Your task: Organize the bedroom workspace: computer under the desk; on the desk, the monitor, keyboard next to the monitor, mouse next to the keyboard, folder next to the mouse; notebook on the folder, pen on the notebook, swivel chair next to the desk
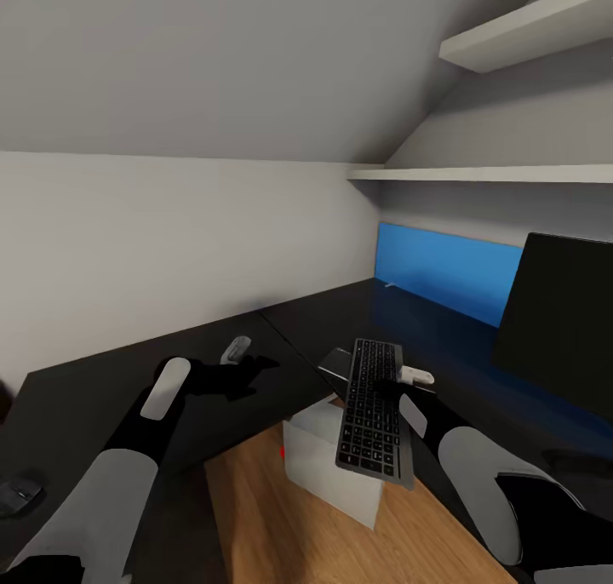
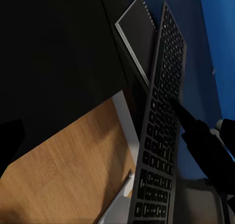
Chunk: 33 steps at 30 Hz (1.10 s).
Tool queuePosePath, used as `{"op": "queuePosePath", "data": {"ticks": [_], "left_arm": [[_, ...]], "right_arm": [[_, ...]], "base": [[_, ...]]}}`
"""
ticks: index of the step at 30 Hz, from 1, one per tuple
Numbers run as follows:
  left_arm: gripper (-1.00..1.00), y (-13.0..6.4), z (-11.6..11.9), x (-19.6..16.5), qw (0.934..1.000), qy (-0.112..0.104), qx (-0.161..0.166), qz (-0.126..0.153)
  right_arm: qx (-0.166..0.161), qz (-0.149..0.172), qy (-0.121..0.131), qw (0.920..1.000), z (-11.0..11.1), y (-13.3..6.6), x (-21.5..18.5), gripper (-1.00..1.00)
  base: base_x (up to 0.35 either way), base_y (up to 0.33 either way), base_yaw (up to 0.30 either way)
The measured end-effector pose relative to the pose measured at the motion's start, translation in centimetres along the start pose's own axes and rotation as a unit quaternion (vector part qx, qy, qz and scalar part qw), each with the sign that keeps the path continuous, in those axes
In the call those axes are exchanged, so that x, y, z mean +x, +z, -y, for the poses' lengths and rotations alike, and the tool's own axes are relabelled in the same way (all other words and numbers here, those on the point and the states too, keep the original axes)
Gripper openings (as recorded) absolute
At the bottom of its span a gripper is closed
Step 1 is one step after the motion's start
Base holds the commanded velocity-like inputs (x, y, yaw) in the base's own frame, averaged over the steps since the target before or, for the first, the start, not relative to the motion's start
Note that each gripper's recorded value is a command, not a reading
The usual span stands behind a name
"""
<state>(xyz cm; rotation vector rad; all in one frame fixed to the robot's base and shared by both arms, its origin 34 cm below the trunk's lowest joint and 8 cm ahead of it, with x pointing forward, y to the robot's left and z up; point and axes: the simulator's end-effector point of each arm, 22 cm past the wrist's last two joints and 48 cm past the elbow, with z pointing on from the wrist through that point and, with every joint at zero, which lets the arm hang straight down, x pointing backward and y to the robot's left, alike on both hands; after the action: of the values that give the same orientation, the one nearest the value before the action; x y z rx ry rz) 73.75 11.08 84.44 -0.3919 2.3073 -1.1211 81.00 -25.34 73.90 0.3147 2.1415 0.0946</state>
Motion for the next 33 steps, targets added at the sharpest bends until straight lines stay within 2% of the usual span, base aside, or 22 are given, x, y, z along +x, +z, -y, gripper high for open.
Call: {"op": "queuePosePath", "data": {"ticks": [11, 19, 33], "left_arm": [[1.0, -0.2, -0.3, -0.2, 1.0, 0.0, -0.003, 0.002], [1.0, -0.8, 0.8, -0.9, 1.0, 0.0, -0.005, 0.002], [1.0, -1.9, 2.8, -2.0, 0.9999, 0.002, -0.009, 0.003]], "right_arm": [[0.0, 0.0, 0.0, 1.0, 0.1, 0.0, 0.0, 1.0], [0.004, -0.017, -0.002, 0.9998, 0.1, -0.5, 0.3, 1.0], [0.003, -0.016, 0.0, 0.9999, -0.4, -1.7, -2.1, 1.0]], "base": [[0.0, 0.0, 0.0], [0.0, 0.0, 0.0], [-0.033, 0.0, 0.0]]}}
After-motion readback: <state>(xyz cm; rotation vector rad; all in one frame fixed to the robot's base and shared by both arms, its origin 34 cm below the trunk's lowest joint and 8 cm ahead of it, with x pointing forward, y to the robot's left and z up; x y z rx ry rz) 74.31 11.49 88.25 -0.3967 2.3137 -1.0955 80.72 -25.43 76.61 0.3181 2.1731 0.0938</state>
